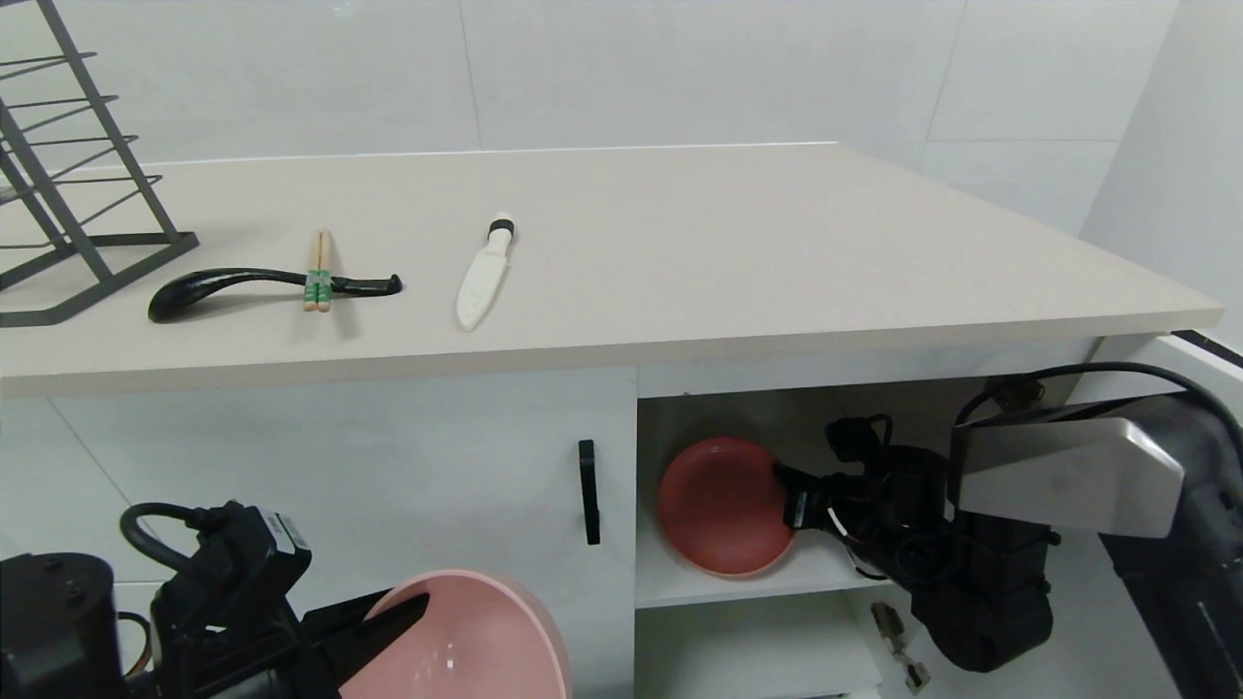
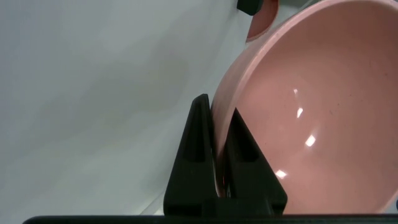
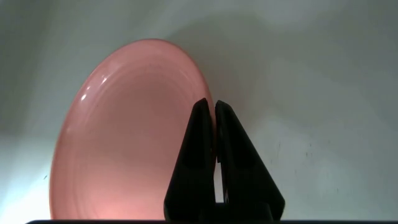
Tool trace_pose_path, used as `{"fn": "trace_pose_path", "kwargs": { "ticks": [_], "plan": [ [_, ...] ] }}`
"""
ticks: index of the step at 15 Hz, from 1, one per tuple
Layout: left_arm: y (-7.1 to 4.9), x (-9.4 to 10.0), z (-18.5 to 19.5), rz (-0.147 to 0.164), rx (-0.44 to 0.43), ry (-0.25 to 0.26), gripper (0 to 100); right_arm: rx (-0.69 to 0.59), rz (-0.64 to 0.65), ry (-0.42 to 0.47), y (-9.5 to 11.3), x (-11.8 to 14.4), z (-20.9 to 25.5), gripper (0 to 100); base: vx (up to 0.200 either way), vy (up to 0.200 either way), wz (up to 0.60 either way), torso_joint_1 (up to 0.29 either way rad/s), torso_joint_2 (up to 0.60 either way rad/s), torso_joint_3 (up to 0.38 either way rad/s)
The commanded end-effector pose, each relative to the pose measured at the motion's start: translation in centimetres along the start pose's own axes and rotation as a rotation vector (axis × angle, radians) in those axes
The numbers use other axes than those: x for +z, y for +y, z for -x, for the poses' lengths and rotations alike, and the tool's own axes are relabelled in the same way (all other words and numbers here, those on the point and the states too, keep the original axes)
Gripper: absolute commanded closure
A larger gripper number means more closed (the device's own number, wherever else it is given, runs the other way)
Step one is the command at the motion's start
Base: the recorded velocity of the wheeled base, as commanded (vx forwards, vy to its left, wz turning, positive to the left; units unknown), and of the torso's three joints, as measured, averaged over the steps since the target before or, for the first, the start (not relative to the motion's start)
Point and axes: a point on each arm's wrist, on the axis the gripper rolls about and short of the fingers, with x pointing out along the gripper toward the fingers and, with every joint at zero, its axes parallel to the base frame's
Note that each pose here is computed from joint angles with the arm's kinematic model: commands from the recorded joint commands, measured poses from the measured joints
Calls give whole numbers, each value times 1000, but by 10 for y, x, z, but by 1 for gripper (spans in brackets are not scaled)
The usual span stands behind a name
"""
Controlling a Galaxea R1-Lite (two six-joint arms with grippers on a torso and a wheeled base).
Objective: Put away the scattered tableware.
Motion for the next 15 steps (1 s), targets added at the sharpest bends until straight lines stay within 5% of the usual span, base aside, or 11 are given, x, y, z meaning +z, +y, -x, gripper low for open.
{"fn": "trace_pose_path", "kwargs": {
  "ticks": [1, 7, 8, 15],
  "plan": [
    [0, 0, 0, 0, 0, 1, 100, -1, -1, 3, -2, -5, -6, 100, 0, 0, 0, 0, 0, 0],
    [0, 0, 0, 1, 2, 2, 100, 6, 2, -25, -5, -11, -25, 100, 0, 0, 0, 0, 0, 0],
    [0, 0, 0, 1, 2, 4, 100, 5, 2, -22, -6, -13, -26, 0, 0, 0, 0, 0, 0, 0],
    [0, 1, 0, -4, 0, -8, 100, 8, 39, -21, -1, -6, -17, 0, 0, 0, 0, 0, 0, 0]
  ]
}}
